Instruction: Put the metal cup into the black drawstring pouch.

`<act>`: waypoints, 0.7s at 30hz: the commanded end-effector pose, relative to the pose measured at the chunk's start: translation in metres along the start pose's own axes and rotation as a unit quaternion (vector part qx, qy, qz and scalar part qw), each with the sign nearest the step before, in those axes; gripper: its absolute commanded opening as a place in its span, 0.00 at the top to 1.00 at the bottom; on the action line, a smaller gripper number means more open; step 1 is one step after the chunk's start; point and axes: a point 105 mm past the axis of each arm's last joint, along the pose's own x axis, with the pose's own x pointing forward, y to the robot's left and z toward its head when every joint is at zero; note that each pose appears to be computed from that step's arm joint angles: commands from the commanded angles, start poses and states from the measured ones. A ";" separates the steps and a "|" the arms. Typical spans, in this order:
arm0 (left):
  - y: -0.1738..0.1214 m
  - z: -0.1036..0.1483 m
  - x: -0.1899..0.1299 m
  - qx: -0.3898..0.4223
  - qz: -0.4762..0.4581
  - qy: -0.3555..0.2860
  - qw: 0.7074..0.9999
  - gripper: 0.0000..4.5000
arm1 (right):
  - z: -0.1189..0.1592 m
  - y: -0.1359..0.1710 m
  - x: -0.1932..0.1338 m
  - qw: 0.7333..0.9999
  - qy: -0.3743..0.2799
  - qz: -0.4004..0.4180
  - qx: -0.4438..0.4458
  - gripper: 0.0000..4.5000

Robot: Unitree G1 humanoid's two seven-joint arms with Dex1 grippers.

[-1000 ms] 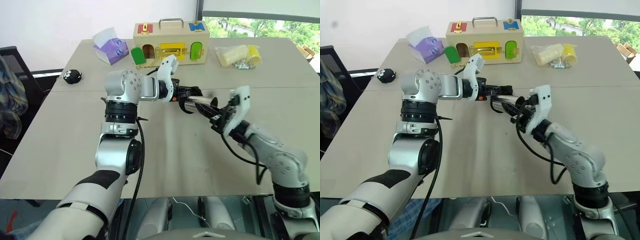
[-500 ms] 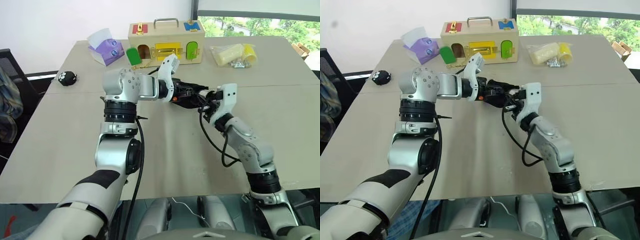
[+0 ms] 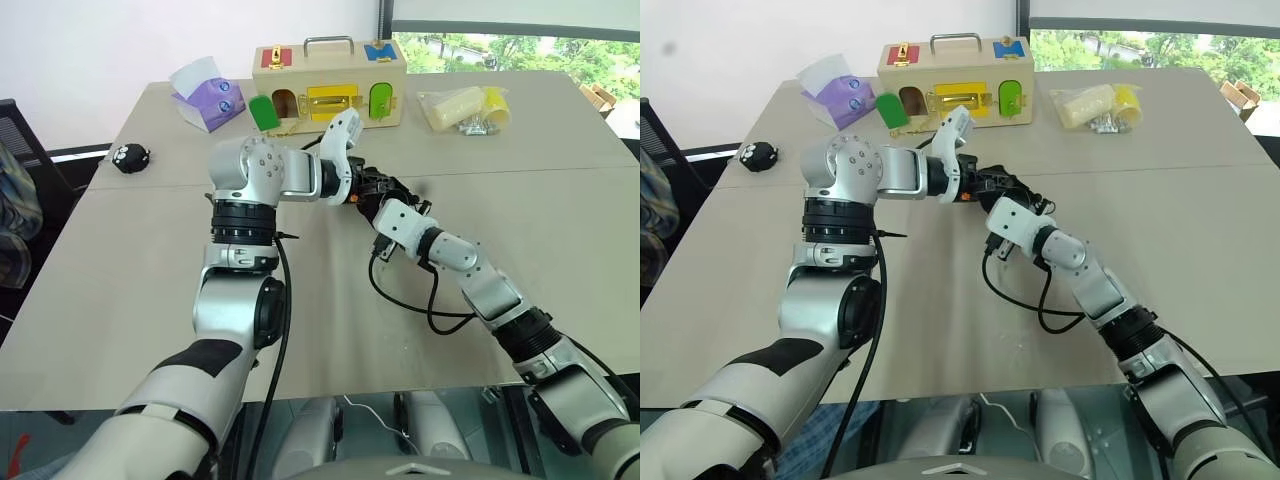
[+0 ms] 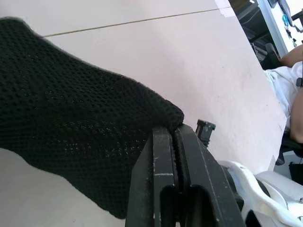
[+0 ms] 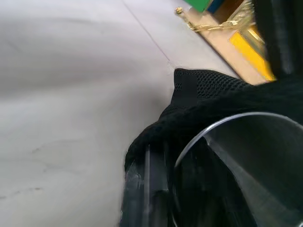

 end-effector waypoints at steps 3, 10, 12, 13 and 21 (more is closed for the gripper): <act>-0.011 0.016 -0.007 0.014 -0.016 -0.031 0.999 1.00 | 0.010 -0.010 -0.009 1.000 -0.015 -0.015 -0.009 0.40; -0.006 0.017 -0.005 0.006 -0.010 -0.034 0.999 1.00 | 0.023 -0.028 -0.047 0.999 -0.036 -0.029 0.005 0.10; -0.006 0.018 -0.005 0.003 -0.011 -0.037 0.999 1.00 | 0.028 -0.028 -0.058 0.999 -0.040 -0.022 0.013 0.10; -0.007 0.018 -0.005 0.002 -0.013 -0.038 0.999 1.00 | 0.030 -0.026 -0.063 0.999 -0.043 -0.017 0.019 0.10; -0.004 0.019 -0.007 -0.007 -0.016 -0.038 0.999 1.00 | 0.016 -0.040 -0.087 0.996 -0.023 -0.043 0.078 0.10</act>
